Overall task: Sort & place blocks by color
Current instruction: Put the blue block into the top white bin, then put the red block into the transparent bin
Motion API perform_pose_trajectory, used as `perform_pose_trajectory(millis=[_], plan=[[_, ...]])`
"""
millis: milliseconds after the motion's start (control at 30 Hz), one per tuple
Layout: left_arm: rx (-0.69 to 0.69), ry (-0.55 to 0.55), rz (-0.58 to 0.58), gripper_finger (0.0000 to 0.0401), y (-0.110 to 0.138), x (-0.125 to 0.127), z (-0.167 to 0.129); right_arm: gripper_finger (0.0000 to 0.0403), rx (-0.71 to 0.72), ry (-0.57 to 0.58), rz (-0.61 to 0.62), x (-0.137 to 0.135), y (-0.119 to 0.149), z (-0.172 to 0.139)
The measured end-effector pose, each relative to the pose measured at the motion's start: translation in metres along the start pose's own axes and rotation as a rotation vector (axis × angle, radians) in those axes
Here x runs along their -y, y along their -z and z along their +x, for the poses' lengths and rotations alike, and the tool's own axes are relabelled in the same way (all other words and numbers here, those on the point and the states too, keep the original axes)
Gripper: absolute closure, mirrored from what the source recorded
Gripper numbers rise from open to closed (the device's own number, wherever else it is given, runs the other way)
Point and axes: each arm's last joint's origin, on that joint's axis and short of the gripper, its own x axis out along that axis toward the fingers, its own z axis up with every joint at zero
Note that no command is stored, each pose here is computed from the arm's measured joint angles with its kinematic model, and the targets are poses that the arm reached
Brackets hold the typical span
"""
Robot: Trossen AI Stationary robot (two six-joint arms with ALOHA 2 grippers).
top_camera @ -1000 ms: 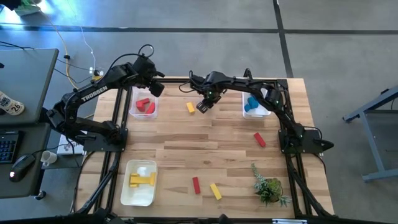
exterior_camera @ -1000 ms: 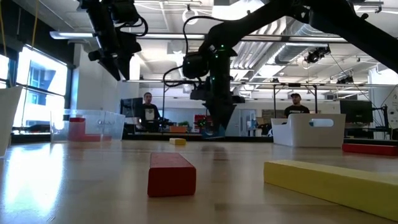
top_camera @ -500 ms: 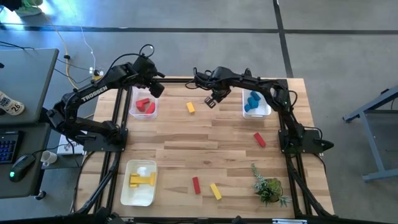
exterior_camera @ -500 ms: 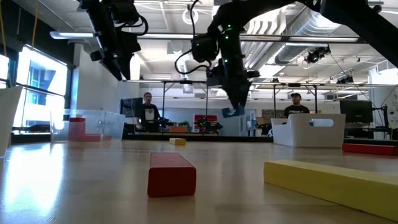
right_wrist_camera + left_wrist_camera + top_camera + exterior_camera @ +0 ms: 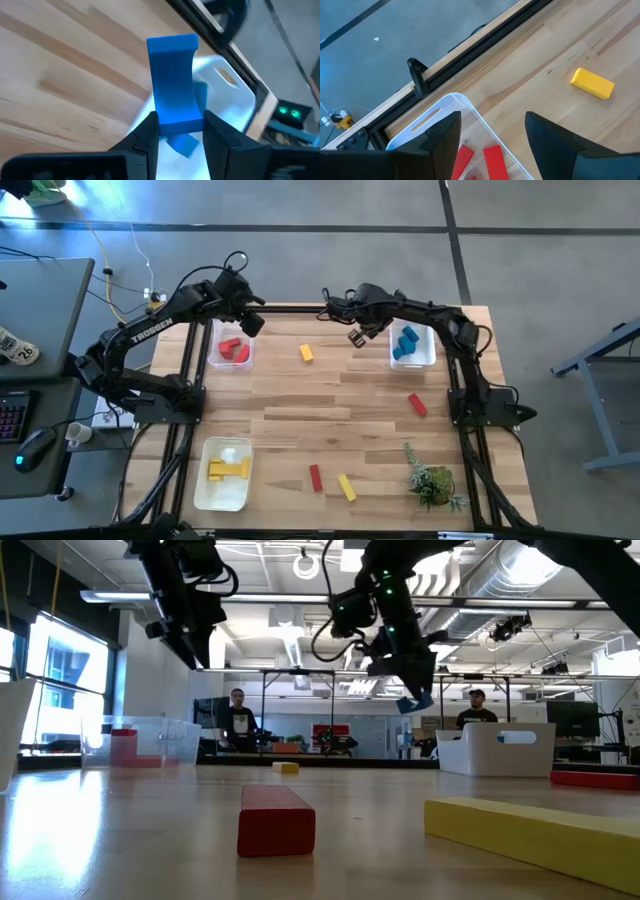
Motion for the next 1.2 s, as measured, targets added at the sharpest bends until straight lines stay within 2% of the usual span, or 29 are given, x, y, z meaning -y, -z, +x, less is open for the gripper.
perform_pose_trajectory(millis=[267,600,767,967,1200], plan=[[0.000,0.003,0.000,0.0194,0.000,0.000,0.000,0.0312,-0.059,-0.010,0.156,0.031,0.046,0.019],[0.001,0.007,-0.001,0.0194,0.000,0.000,0.000,0.0301,-0.025,-0.149,0.410,0.050,0.086,0.057],[0.001,0.009,0.000,0.0194,0.000,0.000,0.000,0.0266,-0.012,-0.196,0.481,0.053,0.092,0.062],[0.001,0.010,0.000,0.0194,0.000,0.000,0.000,0.0227,0.021,-0.190,0.509,0.056,0.089,0.057],[0.000,0.017,-0.001,0.0194,0.000,0.000,0.000,0.0210,0.045,-0.237,0.520,0.063,0.080,0.042]])
